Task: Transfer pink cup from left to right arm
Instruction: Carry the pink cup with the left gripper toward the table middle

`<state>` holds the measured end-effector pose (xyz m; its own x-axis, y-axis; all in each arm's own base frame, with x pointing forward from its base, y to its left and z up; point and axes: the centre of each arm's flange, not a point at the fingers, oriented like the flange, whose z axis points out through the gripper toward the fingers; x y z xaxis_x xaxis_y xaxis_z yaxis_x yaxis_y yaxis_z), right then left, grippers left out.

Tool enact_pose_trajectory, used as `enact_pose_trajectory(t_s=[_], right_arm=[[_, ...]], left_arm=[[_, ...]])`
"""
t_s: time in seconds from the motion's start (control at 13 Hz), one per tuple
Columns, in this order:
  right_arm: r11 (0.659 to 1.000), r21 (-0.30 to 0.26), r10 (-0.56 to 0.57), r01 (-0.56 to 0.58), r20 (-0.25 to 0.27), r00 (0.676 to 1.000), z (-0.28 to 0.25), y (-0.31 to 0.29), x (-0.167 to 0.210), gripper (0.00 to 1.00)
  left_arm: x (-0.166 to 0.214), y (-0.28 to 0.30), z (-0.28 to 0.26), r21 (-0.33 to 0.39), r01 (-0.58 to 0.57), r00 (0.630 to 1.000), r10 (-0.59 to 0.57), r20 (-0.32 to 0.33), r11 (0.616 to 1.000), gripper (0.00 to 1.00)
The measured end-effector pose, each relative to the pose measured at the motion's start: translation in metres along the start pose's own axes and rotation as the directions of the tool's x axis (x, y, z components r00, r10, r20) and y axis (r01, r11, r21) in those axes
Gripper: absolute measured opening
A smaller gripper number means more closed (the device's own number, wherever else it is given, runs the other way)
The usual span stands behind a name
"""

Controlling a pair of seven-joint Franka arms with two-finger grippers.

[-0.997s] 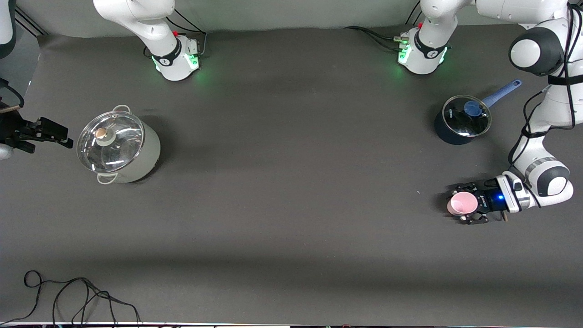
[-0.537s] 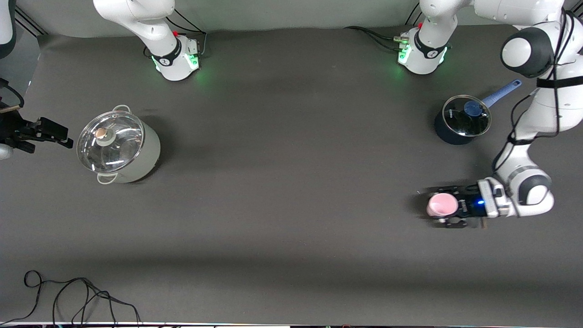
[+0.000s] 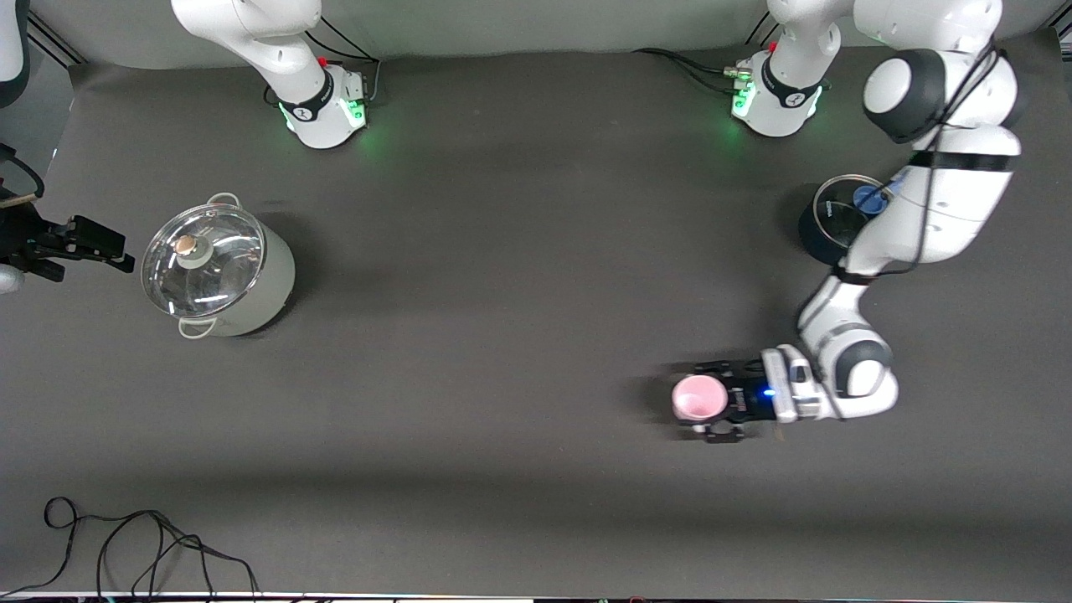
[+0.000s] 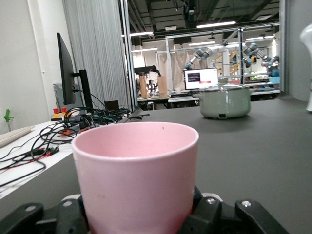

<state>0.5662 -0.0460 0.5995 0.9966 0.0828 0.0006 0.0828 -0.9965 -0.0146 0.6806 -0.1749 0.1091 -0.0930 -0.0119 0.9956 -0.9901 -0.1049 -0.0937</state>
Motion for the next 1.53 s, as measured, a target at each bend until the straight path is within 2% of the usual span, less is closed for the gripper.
enact_pose_trajectory(t_s=[0.23,0.46,0.61,0.77,0.92,1.0,1.15,1.3,1.38,1.53], right_arm=[[1.000,0.002,0.000,0.000,0.013,1.000,0.001,0.000,-0.001,1.00],[1.000,0.005,0.014,-0.014,0.030,0.999,0.002,0.000,-0.004,1.00],[0.997,0.003,0.072,-0.072,0.030,0.997,0.001,0.000,-0.005,1.00],[0.983,0.001,0.185,-0.185,0.026,0.982,-0.004,0.000,-0.008,1.00],[0.937,-0.002,0.349,-0.349,0.030,0.937,-0.011,0.000,-0.014,1.00],[0.897,-0.003,0.442,-0.442,0.027,0.897,-0.014,-0.001,-0.016,1.00],[0.799,-0.003,0.601,-0.601,0.023,0.799,-0.017,-0.001,-0.017,1.00],[0.698,-0.001,0.715,-0.716,0.025,0.698,-0.018,-0.002,-0.018,1.00],[0.670,-0.001,0.742,-0.742,0.026,0.670,-0.018,-0.003,-0.018,1.00],[0.655,0.000,0.756,-0.756,0.027,0.655,-0.018,-0.004,-0.017,1.00]], left_arm=[[0.036,0.011,0.097,0.053,0.001,1.000,-0.002,0.026,0.999,0.65],[0.077,0.022,0.158,0.123,0.021,0.997,-0.031,0.073,0.992,0.65],[0.112,0.030,0.196,0.169,0.068,0.992,-0.085,0.096,0.983,0.65],[0.147,0.042,0.237,0.206,0.105,0.985,-0.130,0.110,0.973,0.65],[0.183,0.057,0.277,0.249,0.135,0.978,-0.169,0.121,0.959,0.65],[0.199,0.067,0.295,0.271,0.148,0.974,-0.187,0.124,0.951,0.65],[0.230,0.086,0.327,0.311,0.171,0.968,-0.219,0.125,0.935,0.65],[0.258,0.107,0.349,0.344,0.175,0.964,-0.232,0.132,0.923,0.65],[0.268,0.117,0.358,0.349,0.173,0.963,-0.233,0.136,0.921,0.65],[0.282,0.134,0.372,0.335,0.182,0.963,-0.236,0.129,0.924,0.65]])
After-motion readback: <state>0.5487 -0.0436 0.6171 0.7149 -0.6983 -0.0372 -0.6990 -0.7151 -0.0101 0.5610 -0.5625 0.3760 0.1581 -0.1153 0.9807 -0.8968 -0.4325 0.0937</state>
